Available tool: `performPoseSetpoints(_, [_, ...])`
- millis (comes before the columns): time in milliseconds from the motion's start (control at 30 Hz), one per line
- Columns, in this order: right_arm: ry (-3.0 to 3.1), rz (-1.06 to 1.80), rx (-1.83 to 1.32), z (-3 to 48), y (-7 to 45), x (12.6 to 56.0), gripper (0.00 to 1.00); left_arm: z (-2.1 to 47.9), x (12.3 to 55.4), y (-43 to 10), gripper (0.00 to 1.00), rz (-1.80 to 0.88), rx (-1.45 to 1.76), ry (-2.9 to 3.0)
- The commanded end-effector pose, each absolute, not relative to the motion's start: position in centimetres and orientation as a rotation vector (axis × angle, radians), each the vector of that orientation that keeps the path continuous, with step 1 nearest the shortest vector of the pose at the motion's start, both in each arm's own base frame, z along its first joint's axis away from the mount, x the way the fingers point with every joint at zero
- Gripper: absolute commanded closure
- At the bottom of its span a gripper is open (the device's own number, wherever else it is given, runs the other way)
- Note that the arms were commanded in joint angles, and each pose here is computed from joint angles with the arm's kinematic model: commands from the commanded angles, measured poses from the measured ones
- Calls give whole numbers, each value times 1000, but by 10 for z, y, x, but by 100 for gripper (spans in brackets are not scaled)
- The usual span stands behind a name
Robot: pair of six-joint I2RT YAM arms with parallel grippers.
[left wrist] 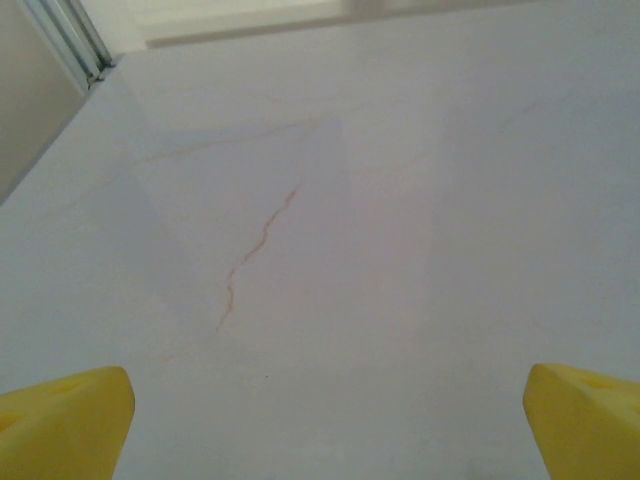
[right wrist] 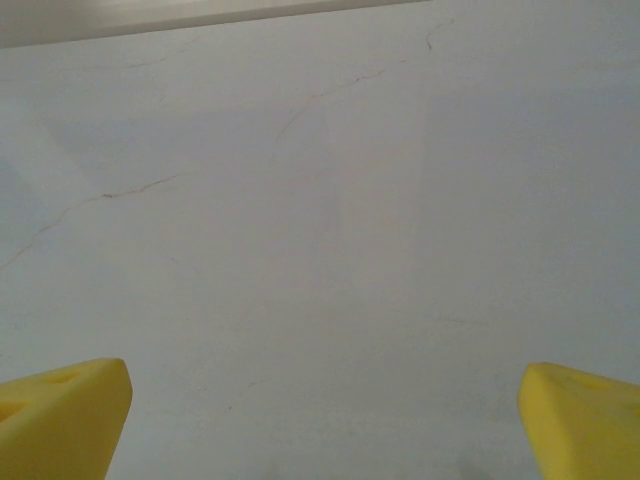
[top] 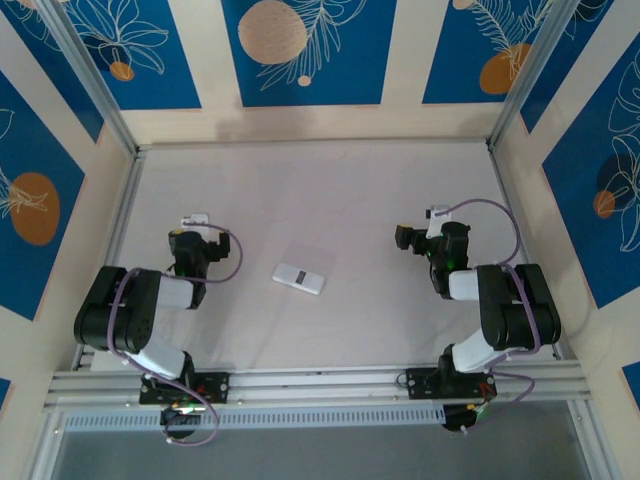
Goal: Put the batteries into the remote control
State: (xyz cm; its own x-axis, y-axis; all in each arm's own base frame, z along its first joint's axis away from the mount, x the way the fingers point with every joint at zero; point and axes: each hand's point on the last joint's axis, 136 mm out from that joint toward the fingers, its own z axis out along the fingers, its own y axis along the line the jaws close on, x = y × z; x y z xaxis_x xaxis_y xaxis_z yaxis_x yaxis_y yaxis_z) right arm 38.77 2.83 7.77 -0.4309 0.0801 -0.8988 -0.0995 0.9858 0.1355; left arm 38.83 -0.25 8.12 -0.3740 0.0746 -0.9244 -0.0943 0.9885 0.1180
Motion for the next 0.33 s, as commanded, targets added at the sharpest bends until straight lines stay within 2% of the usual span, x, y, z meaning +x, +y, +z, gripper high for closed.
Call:
performPoseSetpoints(0, [1956, 206, -40, 94, 30, 396, 1, 95, 393, -6, 0, 159, 6, 1882])
performPoseSetpoints(300, [1954, 214, -42, 94, 29, 397, 1, 94, 393, -5, 0, 160, 5, 1884])
